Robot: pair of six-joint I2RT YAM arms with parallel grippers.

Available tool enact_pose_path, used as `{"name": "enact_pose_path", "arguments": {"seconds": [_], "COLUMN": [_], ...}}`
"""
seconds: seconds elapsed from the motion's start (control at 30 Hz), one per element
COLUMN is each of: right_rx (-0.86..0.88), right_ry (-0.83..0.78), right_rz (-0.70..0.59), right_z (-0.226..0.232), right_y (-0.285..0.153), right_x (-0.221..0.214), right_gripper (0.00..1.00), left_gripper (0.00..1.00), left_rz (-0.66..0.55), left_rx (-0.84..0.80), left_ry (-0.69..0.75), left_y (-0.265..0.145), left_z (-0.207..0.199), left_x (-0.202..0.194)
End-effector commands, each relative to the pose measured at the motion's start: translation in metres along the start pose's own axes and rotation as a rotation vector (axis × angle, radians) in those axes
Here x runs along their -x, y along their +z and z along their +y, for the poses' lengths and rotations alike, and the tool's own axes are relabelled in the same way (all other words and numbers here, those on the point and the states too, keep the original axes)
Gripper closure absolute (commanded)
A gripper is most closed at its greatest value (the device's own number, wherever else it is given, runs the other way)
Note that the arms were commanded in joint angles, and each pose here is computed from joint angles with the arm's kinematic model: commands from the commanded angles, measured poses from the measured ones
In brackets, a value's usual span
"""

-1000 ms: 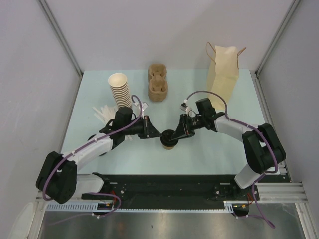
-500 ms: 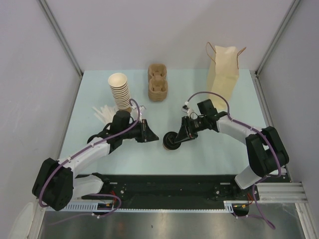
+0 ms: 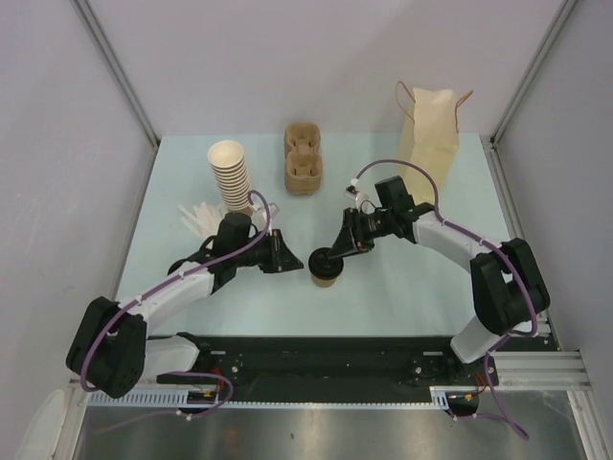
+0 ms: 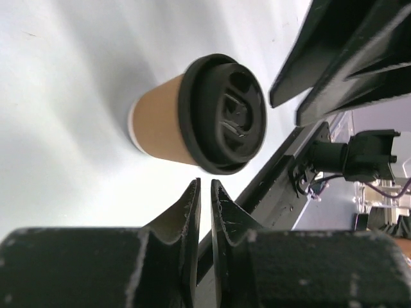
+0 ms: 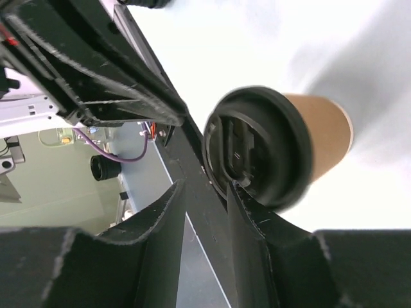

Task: Pack the takeout coffee

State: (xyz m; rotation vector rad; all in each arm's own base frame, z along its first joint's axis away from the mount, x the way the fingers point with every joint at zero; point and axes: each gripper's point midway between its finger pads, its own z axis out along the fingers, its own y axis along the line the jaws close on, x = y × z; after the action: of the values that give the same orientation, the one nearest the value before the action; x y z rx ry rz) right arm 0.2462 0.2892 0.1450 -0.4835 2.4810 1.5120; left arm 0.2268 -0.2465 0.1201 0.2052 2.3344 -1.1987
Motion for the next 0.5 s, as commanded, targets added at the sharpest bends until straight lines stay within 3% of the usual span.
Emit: {"name": "enact_pose_path", "arguments": {"seconds": [0.0,0.47], "right_rx": [0.027,-0.132], "right_ry": [-0.09,-0.032], "right_rz": [-0.023,0.096], "right_z": [0.021,-0.007], "right_y": [-0.008,-0.017], "right_x": [0.013,-0.038], "right_gripper": [0.62,0.63], "left_gripper": [0.84,0.86], "left_rz": [-0.06,-0.043], "left_rx": [0.006,0.057], "left_ry": [-0.009,-0.069], "left_y": [-0.005,-0.009], "left_z": [0.006,0.022], "left_x": [0.009,-0.007]}}
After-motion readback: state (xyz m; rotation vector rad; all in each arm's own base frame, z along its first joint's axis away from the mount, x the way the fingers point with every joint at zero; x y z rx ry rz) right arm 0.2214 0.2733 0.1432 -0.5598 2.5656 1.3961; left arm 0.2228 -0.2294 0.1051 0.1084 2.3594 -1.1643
